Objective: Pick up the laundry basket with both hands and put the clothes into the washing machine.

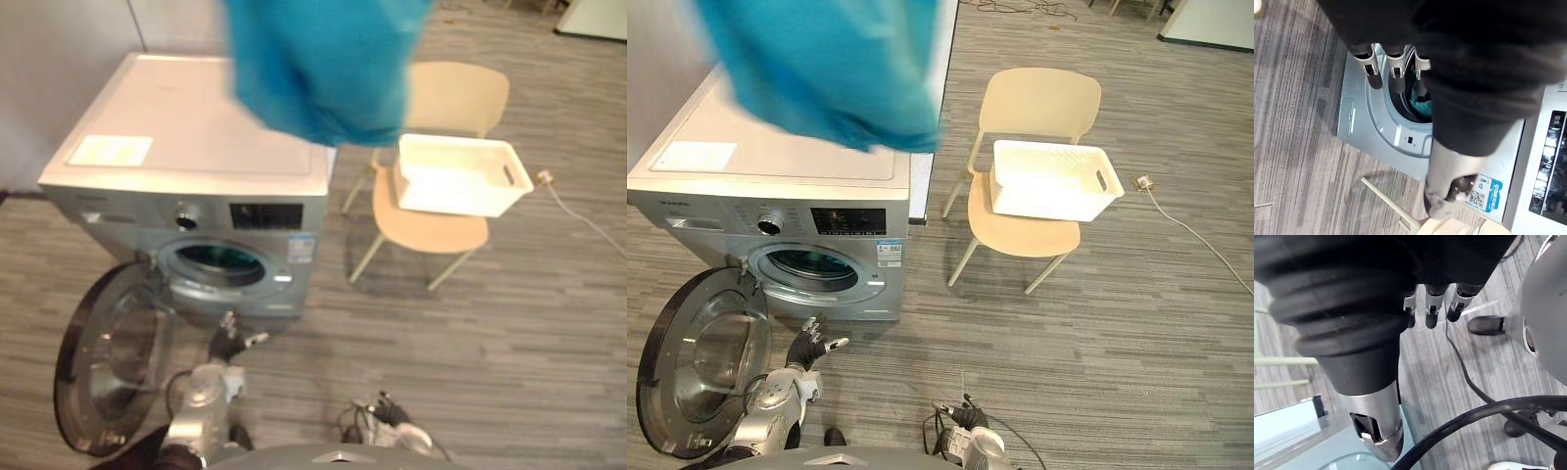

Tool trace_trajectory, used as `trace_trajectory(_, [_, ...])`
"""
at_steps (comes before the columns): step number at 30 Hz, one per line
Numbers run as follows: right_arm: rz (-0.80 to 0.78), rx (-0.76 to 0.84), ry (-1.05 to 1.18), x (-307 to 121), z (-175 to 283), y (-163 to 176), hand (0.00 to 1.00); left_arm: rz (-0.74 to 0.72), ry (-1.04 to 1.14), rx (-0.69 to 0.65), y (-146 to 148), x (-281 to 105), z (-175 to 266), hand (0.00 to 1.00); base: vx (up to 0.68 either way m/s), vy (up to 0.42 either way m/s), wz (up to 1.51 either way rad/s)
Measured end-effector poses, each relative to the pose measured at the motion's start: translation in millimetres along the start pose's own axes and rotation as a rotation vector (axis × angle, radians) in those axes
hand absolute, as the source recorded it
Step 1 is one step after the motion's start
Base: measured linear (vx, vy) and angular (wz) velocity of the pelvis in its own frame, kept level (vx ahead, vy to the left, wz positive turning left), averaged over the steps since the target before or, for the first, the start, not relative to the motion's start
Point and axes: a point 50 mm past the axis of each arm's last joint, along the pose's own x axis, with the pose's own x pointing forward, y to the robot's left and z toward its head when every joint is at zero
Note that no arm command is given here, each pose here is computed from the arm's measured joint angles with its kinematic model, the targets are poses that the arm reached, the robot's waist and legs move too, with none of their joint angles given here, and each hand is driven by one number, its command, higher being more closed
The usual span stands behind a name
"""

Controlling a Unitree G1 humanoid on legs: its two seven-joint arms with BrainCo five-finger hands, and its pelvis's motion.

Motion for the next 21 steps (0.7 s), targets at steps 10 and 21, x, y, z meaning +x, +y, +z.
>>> trace_trajectory(10, [0.021, -0.003, 0.009, -0.7, -4.2, 8.3, 0.00, 0.016, 0.057, 0.001, 4.4, -5.5, -14.7, 0.00, -0.14, 0.030, 0.02])
trace_trajectory(21, [0.066, -0.022, -0.030, -1.3, 0.5, 21.3, 0.00, -0.035, 0.069, 0.054, -4.6, -6.1, -17.7, 0.00, 0.02, -0.029, -0.29])
